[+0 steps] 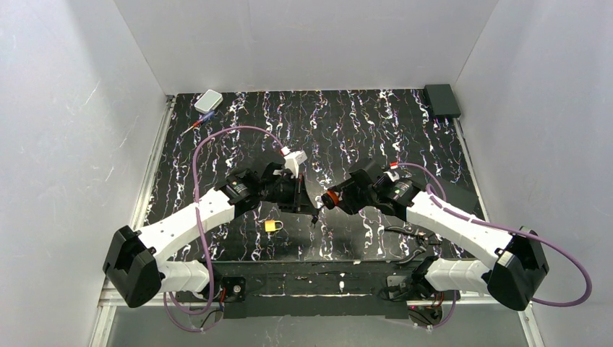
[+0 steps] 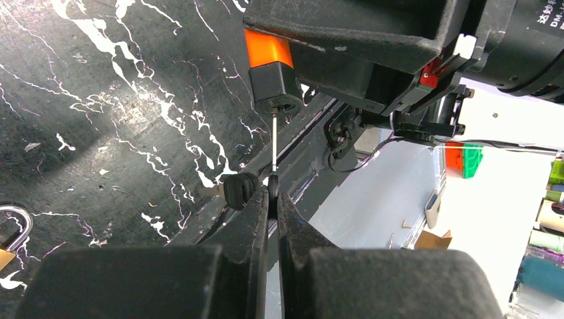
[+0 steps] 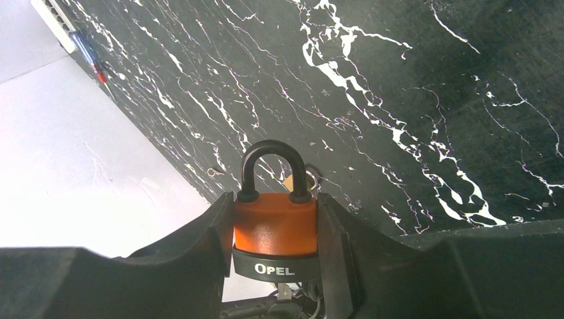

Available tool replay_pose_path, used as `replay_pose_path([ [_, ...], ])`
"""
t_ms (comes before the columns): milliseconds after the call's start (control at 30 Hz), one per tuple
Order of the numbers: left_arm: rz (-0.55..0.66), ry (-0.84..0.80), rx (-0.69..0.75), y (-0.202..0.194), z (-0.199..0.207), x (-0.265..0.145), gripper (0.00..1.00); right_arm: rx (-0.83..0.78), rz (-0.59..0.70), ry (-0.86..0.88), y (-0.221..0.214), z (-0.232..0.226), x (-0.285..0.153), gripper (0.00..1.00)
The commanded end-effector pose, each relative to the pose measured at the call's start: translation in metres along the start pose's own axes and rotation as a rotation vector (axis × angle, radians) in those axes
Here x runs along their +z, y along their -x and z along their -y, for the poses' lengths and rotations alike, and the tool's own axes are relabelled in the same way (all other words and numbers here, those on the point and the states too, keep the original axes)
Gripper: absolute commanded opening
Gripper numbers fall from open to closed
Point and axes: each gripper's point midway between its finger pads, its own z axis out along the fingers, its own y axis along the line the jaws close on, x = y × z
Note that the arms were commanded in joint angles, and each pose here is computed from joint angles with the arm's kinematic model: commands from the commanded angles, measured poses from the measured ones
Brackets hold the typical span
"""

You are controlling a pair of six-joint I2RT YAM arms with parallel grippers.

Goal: Unlock with the key

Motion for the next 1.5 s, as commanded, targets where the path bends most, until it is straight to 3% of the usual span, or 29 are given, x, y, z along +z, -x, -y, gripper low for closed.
replay_pose_path([
  [0,0.034,-0.029,0.027,0.012,0.013,-0.004,0.0,0.016,-0.007,0.062,-0.001,-0.018,-0.011,0.01],
  [1467,0.06,-0.011,0.002,0.023,0.011,0.005,0.0,0.02,-0.026,0.06,-0.005,-0.017,-0.008,0.01],
])
